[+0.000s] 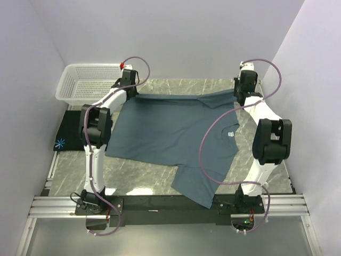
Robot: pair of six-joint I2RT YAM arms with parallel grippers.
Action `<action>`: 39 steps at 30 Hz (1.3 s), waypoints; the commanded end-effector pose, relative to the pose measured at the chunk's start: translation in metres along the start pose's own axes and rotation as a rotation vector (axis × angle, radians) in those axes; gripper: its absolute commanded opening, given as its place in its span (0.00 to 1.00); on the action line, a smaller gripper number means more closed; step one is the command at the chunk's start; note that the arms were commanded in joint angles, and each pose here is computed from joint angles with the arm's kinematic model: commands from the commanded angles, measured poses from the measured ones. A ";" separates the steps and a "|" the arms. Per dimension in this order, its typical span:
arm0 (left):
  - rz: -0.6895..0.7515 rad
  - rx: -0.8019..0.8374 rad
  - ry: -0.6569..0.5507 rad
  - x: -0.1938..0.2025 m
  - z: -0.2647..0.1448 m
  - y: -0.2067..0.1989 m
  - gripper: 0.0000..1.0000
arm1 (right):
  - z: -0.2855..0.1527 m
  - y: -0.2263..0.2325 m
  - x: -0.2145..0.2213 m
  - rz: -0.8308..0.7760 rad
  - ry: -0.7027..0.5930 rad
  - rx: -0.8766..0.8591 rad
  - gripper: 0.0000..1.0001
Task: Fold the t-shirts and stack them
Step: Flatten the tshirt out, then fold the tshirt
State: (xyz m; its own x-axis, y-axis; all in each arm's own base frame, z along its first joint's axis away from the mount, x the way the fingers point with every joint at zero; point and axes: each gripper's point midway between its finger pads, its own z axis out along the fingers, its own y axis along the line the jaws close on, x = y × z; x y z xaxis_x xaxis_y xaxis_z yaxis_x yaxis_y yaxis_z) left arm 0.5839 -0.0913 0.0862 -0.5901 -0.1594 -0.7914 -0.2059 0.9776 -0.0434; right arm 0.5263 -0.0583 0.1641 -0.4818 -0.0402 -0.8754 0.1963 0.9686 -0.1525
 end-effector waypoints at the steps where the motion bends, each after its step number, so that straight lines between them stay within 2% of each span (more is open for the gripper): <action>1: -0.014 -0.014 -0.095 -0.047 0.007 0.008 0.01 | -0.004 -0.003 -0.055 0.052 -0.103 -0.005 0.00; 9: -0.015 -0.005 -0.137 -0.071 0.019 0.014 0.02 | -0.033 0.004 -0.062 0.096 -0.007 -0.071 0.00; 21: 0.016 0.024 -0.115 -0.063 0.012 0.017 0.01 | -0.078 0.013 -0.027 0.322 0.187 -0.083 0.00; 30: -0.007 0.038 -0.098 -0.063 -0.003 0.017 0.01 | -0.093 0.006 -0.006 0.384 0.267 -0.027 0.00; 39: -0.061 0.000 -0.072 -0.062 -0.017 0.028 0.01 | -0.107 0.011 0.011 0.424 0.355 -0.047 0.00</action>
State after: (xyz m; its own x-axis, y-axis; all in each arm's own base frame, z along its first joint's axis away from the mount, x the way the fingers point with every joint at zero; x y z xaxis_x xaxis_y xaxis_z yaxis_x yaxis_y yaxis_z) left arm 0.6039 -0.0682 0.0943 -0.5959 -0.1636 -0.7862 -0.1972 0.9789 -0.0541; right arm 0.4453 -0.0164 0.1872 -0.6536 0.3965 -0.6446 0.3664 0.9111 0.1889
